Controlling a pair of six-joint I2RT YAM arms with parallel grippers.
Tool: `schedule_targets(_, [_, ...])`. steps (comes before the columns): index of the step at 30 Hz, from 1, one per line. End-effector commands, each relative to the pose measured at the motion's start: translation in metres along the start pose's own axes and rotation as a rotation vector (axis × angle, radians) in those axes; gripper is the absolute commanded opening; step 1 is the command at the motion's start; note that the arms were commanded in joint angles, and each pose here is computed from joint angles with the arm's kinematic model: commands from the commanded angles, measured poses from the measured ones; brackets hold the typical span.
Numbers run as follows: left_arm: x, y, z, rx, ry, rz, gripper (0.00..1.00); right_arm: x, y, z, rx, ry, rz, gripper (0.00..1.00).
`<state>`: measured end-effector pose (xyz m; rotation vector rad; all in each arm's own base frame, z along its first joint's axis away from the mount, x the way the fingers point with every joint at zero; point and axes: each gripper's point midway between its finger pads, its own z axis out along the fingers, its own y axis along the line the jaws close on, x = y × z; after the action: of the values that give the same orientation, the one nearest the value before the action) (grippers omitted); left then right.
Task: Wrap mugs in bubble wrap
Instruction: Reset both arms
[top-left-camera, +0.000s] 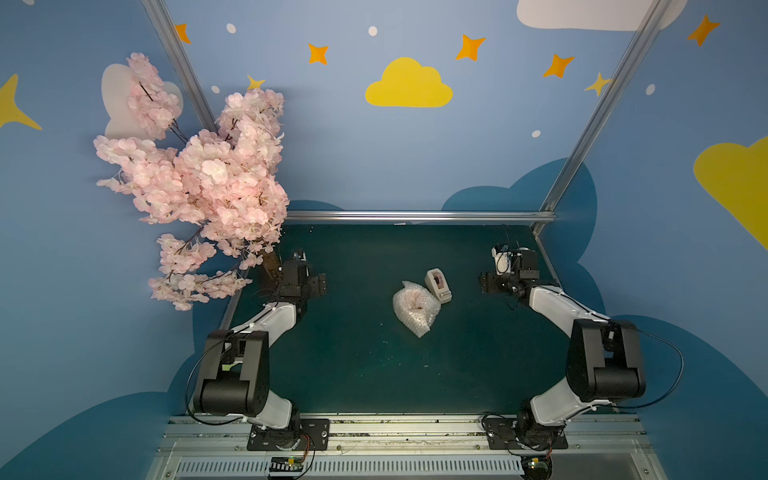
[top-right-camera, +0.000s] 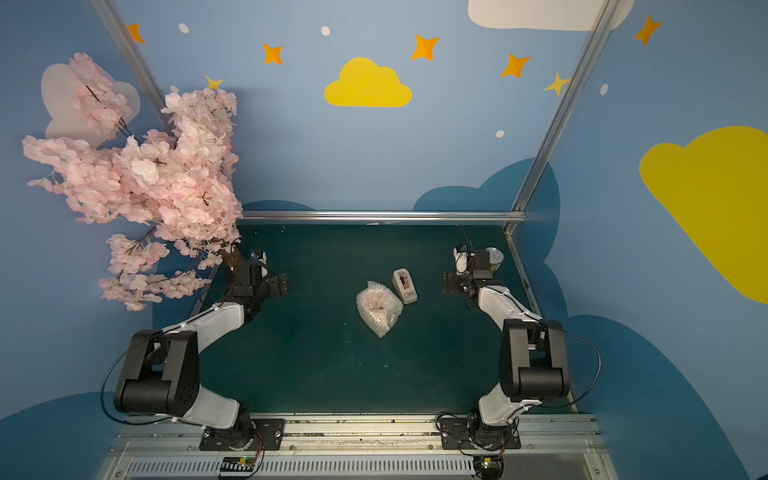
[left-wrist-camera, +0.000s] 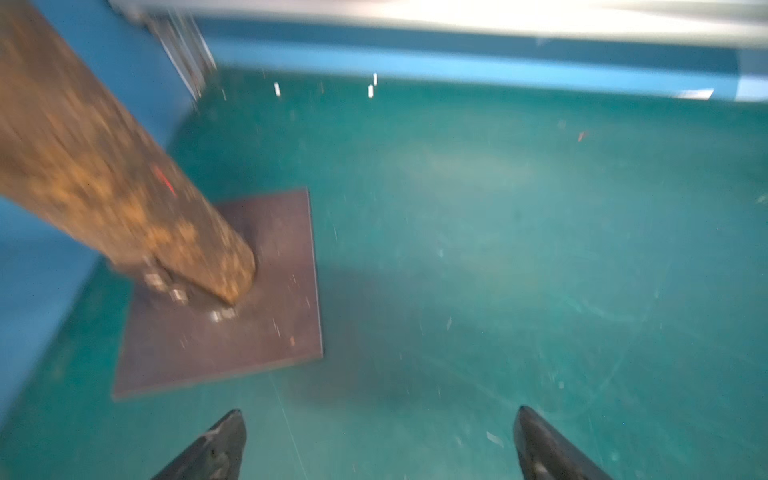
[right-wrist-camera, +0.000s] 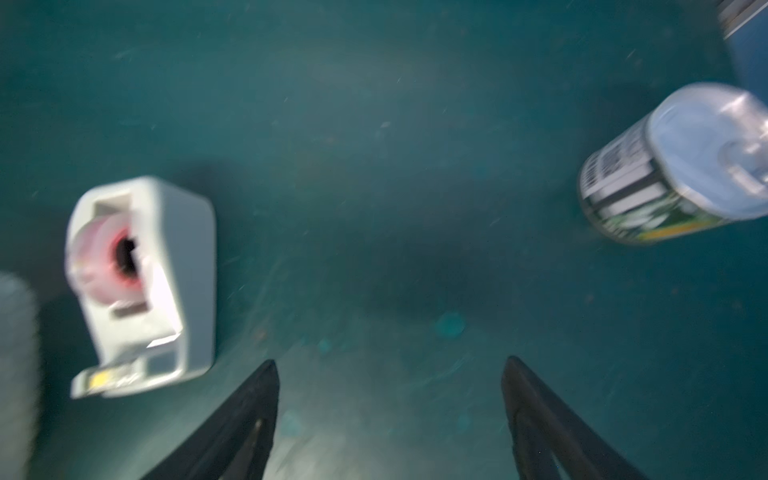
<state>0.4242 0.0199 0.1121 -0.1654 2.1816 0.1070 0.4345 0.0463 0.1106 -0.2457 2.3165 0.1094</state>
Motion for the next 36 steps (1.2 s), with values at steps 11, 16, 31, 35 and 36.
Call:
schedule_targets(11, [0.028,0.009,0.014,0.008,-0.037,-0.012,0.98,-0.019,0.008,0.023,-0.064,-0.193,-0.010,0.84])
schedule_targets(16, [0.030,0.007,0.002,0.026,-0.093,-0.008,0.96,-0.015,0.012,0.013,-0.081,-0.254,-0.024,0.83])
schedule_targets(31, [0.033,0.008,-0.011,0.036,-0.188,-0.015,0.97,-0.021,-0.002,-0.042,-0.098,-0.424,0.023,0.83])
schedule_targets(35, [0.035,0.006,-0.011,0.045,-0.194,-0.009,0.97,-0.013,0.004,-0.064,-0.108,-0.351,0.037,0.83])
schedule_targets(36, [0.036,0.006,-0.011,0.047,-0.201,-0.010,0.97,-0.004,0.007,-0.067,-0.110,-0.347,0.028,0.83])
